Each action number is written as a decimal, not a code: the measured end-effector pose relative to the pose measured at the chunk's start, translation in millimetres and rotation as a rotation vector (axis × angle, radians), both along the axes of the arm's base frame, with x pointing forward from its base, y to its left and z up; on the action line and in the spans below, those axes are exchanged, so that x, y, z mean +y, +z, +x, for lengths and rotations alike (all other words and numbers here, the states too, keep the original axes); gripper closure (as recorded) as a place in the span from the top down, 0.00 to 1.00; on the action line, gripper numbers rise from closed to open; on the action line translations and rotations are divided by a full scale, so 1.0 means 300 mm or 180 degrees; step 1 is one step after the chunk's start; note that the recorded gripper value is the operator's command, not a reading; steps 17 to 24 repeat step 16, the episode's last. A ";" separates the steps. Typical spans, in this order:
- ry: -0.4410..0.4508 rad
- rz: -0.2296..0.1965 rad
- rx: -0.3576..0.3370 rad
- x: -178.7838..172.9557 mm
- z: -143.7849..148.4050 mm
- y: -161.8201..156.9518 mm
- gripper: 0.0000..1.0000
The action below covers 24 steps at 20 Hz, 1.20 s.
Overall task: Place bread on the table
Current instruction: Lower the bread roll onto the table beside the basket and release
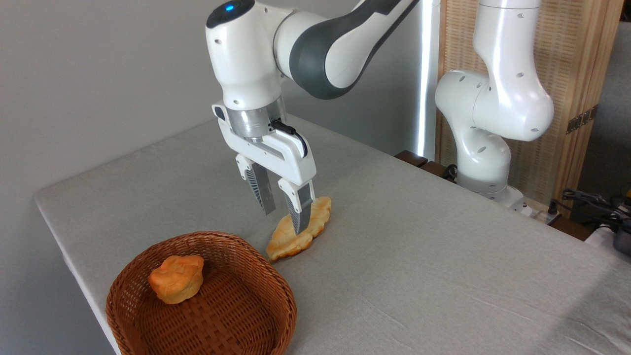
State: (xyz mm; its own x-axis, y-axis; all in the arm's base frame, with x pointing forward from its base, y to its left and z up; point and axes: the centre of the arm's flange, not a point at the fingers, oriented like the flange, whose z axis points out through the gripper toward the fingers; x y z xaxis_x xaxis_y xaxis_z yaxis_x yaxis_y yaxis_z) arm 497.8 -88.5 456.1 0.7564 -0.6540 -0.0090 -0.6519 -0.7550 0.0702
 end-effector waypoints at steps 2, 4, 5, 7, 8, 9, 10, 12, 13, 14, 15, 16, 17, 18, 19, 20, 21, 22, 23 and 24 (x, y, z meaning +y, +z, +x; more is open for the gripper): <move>0.0002 -0.0024 -0.0160 -0.004 0.026 0.061 1.00; 0.0017 -0.0058 -0.0388 -0.003 0.059 0.140 1.00; 0.0031 -0.0075 -0.0503 0.001 0.074 0.173 1.00; 0.0073 -0.0100 -0.0697 0.018 0.098 0.214 1.00; 0.0112 -0.0108 -0.0767 0.038 0.109 0.226 1.00; 0.0162 -0.0113 -0.0824 0.073 0.120 0.239 1.00; 0.0155 -0.0111 -0.0862 0.110 0.129 0.253 1.00; 0.0070 -0.0098 -0.0925 0.173 0.143 0.281 1.00; 0.0050 -0.0094 -0.0942 0.187 0.148 0.289 1.00; 0.0035 -0.0092 -0.0952 0.190 0.152 0.293 1.00; 0.0026 -0.0092 -0.0958 0.189 0.156 0.295 1.00; 0.0028 -0.0092 -0.0963 0.190 0.159 0.298 1.00; 0.0028 -0.0092 -0.0963 0.190 0.159 0.298 1.00; 0.0028 -0.0092 -0.0963 0.190 0.159 0.298 1.00; 0.0028 -0.0092 -0.0963 0.190 0.159 0.298 1.00; 0.0028 -0.0092 -0.0963 0.190 0.159 0.298 1.00; 0.0028 -0.0092 -0.0963 0.190 0.159 0.298 1.00; 0.0028 -0.0092 -0.0963 0.190 0.159 0.298 1.00; 0.0028 -0.0092 -0.0963 0.190 0.159 0.298 1.00; 0.0028 -0.0092 -0.0963 0.190 0.159 0.298 1.00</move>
